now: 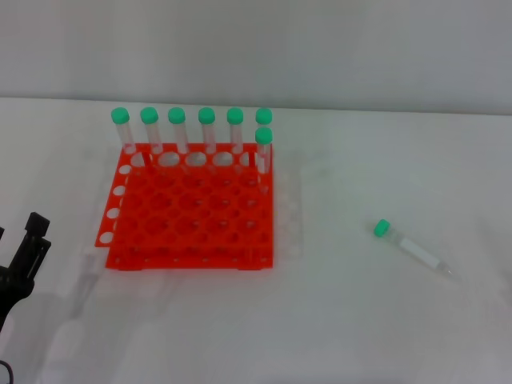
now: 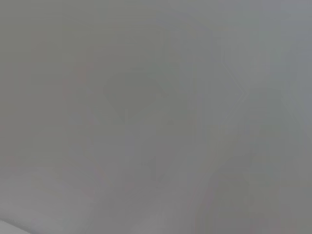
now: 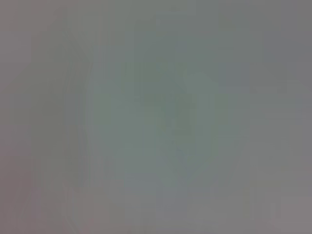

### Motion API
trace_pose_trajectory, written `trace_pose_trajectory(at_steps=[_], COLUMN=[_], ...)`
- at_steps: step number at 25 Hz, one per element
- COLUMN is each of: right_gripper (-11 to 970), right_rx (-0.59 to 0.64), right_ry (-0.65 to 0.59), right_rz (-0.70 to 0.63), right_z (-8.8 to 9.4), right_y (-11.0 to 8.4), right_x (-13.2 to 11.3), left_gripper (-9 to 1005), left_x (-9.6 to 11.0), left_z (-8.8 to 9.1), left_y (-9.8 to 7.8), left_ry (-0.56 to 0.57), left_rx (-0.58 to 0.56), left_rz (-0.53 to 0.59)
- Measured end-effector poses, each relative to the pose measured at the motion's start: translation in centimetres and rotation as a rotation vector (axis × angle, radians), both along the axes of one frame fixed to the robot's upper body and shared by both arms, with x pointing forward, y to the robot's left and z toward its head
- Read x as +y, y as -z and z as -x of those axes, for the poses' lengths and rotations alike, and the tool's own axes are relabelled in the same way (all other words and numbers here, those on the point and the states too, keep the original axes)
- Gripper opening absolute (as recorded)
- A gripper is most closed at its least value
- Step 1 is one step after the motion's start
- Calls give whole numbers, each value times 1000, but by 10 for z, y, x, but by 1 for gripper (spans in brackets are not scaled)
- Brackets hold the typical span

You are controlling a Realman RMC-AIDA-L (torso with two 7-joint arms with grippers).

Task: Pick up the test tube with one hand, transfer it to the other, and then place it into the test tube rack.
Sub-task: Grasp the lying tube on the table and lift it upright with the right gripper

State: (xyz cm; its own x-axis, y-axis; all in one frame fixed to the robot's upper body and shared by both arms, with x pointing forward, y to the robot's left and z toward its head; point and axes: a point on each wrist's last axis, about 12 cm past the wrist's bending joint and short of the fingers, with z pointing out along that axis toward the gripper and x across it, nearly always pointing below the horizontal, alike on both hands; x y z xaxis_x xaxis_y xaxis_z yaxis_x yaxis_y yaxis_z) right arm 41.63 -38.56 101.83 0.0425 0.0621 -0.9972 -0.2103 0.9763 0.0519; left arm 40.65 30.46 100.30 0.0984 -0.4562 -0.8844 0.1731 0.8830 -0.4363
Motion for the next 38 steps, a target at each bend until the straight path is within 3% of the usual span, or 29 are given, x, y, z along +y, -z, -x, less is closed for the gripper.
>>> trace_pose_trajectory(at_steps=[12, 17, 20, 24, 27, 32, 36, 38], right_gripper=[851, 849, 848, 847, 845, 840, 838, 786], right_rx=[-37, -35, 37, 207, 289, 356, 512, 580], right_ry=[-54, -114, -219, -379, -457, -585, -610, -604], right_rz=[-91, -97, -100, -31, 69, 287, 455, 534], right_z=[-23, -45, -66, -105, -123, -138, -145, -147], right_y=[-14, -21, -32, -64, -97, -143, -166, -172], right_x=[1, 10, 10, 11, 19, 53, 93, 114], left_gripper=[879, 879, 878, 878, 878, 878, 878, 878], left_x=[6, 6, 6, 9, 11, 14, 15, 15], left_z=[6, 7, 5, 3, 4, 3, 2, 0], left_y=[1, 1, 1, -1, -1, -1, -2, -3], left_ry=[-34, -34, -33, -48, -62, -79, -91, -90], left_rx=[13, 14, 9, -2, -4, -6, -10, -13], left_rz=[109, 111, 112, 113, 113, 115, 115, 114])
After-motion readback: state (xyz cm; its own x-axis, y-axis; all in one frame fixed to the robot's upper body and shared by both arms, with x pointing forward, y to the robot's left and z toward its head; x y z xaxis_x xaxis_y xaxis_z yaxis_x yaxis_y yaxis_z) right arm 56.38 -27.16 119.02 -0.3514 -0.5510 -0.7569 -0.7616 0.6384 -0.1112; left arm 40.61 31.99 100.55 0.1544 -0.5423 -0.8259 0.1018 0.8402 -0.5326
